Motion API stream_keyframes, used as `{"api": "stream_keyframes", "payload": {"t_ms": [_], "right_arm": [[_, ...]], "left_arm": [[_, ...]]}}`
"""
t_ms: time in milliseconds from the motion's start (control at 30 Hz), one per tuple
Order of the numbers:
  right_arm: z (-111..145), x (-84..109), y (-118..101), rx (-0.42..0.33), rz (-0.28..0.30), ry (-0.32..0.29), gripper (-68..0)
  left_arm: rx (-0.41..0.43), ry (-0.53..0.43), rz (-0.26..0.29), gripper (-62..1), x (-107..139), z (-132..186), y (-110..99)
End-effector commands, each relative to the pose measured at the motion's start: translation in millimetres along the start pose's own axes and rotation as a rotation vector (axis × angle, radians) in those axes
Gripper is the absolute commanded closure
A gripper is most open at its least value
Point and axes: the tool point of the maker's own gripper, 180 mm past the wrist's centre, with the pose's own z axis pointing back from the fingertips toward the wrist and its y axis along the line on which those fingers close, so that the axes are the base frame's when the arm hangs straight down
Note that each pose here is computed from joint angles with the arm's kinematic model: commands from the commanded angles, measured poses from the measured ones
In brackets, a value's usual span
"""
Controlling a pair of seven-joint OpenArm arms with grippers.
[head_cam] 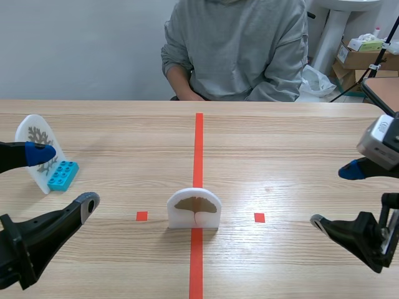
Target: Do the leaf sorting experiment
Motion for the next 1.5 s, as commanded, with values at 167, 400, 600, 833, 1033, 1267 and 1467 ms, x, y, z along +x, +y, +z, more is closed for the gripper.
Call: {"api": "stream_keyframes", "payload": {"t_ms": [167,400,600,833,1033,1267,1467], "right_arm": [[-18.3,23.2,-9.4,0.033,0.038,-0.058,-60.8],[-42.7,21.9,3.7,0.115,0.024,-0.079,-60.8],[-57.8,31.4,10.5,0.161,0.115,-0.069,-60.8],[-80.9,42.5,18.7,0.198,0.254,-0.073,-60.8],[-111.4,45.2,45.6,0.271,0.311,-0.083,-60.8],[-145.8,48.6,76.9,0.309,0.366,-0.085,-60.2],[-162.6,48.6,93.9,0.313,0.343,-0.108,-60.2]], "left_arm": [[-0.006,-0.057,0.011,-62.3,11.8,-1.6,-2.7],[-0.006,-0.06,0.011,-62.3,12.5,-1.6,-2.7],[-0.005,-0.061,0.011,-62.3,12.5,-1.6,-2.7],[-0.005,-0.061,0.011,-62.3,12.5,-1.6,-2.7],[-0.005,-0.061,0.011,-62.3,12.6,-1.6,-2.7],[-0.005,-0.061,0.011,-62.3,12.6,-1.6,-2.7],[-0.005,-0.064,0.009,-62.3,13.4,-1.9,-2.2]]}}
